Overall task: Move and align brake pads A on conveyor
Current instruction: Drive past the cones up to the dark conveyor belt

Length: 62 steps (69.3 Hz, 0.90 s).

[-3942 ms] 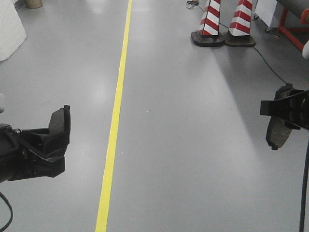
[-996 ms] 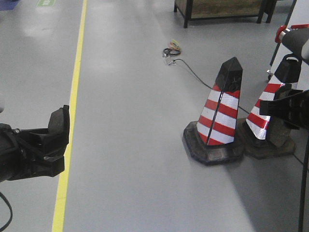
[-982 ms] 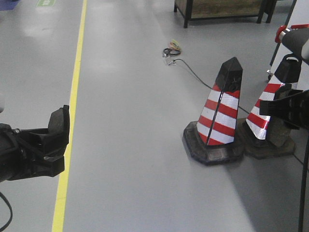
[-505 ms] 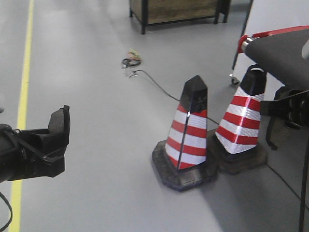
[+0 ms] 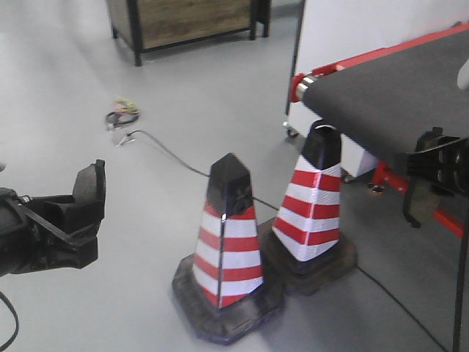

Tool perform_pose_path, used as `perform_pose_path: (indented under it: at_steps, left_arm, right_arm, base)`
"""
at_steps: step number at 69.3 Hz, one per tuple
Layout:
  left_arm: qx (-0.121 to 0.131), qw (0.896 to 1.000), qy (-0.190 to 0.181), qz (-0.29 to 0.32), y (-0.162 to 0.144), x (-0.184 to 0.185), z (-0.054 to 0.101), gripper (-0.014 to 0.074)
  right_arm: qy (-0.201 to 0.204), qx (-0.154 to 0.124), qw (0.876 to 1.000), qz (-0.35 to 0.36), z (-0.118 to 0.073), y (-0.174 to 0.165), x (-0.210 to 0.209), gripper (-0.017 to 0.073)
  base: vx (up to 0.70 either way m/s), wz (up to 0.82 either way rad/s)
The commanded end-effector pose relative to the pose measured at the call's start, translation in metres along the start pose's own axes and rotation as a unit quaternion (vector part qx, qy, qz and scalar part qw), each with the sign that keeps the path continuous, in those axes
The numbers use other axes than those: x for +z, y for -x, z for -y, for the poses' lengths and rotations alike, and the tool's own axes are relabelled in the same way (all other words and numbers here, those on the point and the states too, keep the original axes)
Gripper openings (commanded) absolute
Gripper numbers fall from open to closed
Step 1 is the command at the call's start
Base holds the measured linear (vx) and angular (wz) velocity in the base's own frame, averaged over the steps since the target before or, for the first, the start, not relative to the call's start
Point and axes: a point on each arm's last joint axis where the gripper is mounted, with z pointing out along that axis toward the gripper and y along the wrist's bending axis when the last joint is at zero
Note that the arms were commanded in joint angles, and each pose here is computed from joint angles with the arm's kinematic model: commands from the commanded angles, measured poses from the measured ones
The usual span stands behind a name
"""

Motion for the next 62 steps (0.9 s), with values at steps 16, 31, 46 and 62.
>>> perform_pose_path:
  at_steps: [16, 31, 46, 62]
  left_arm:
    - [0.004, 0.998, -0.028, 0.055, 0.0156, -0.0071, 0.0067, 0.0020]
    - [0.004, 0.998, -0.028, 0.055, 0.0156, -0.0071, 0.0067, 0.0020]
    - [0.004, 0.998, -0.028, 0.055, 0.0156, -0.0071, 0.0067, 0.0020]
    - [0.004, 0.998, -0.028, 0.055, 0.0156, -0.0071, 0.0067, 0.0020]
  right_arm:
    - [0.012, -0.011, 0.998, 0.058, -0.0009, 0.0143, -0.0111, 0.0004]
    - [0.012, -0.011, 0.998, 0.058, -0.0009, 0.0143, -0.0111, 0.0004]
    - [0.012, -0.011, 0.998, 0.058, -0.0009, 0.0143, -0.0111, 0.0004]
    - [0.012, -0.011, 0.998, 0.058, -0.0009, 0.0143, -0.0111, 0.0004]
  base:
    - [0.35, -0.52]
    - [0.31, -0.66]
    - [0.28, -0.60]
    - [0.28, -0.42]
